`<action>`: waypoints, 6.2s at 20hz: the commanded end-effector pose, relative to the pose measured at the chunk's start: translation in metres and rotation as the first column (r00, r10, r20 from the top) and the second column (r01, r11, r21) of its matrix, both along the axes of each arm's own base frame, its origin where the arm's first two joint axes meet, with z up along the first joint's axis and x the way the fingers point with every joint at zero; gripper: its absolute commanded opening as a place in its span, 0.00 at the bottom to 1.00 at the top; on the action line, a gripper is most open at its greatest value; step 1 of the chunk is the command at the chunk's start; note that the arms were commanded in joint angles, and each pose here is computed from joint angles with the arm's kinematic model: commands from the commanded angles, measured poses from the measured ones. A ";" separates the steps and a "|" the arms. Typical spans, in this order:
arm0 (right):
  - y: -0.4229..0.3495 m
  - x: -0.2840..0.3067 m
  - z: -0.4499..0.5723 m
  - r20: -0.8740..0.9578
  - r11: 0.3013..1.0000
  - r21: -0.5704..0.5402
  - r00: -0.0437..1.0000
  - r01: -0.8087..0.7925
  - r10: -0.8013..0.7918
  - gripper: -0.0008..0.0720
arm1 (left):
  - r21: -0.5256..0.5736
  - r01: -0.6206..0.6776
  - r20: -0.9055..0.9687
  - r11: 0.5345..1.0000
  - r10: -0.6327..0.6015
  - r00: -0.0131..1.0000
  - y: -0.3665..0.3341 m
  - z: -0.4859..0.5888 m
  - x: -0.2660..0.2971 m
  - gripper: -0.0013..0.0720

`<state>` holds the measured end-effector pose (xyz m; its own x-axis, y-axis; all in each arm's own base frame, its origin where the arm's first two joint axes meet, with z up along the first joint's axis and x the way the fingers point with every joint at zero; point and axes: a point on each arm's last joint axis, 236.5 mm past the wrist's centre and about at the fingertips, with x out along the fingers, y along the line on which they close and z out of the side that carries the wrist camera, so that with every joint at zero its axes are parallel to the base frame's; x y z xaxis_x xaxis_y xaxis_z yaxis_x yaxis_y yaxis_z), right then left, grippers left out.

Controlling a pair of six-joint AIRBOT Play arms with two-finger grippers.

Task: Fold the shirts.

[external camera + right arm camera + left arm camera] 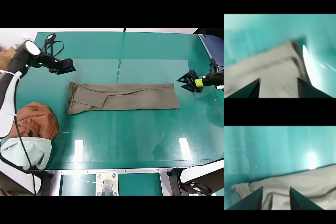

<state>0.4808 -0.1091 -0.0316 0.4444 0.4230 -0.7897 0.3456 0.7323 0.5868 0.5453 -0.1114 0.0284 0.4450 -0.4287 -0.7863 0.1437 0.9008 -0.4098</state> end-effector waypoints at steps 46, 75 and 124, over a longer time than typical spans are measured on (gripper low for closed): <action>0.234 -0.054 0.216 0.370 0.795 0.086 0.761 -0.600 0.534 0.04 | -0.111 0.577 -0.056 0.809 -0.585 0.809 -0.232 -0.018 -0.078 0.05; 0.303 0.019 0.045 0.132 0.898 0.049 0.894 -0.438 0.428 0.71 | -0.005 0.092 -0.149 0.996 -0.092 0.985 0.095 0.043 -0.033 0.05; -0.163 -0.389 -0.062 -0.274 0.458 -0.201 0.399 0.866 -0.875 0.03 | 0.048 0.022 -0.142 0.999 -0.015 0.990 0.111 0.017 -0.020 0.05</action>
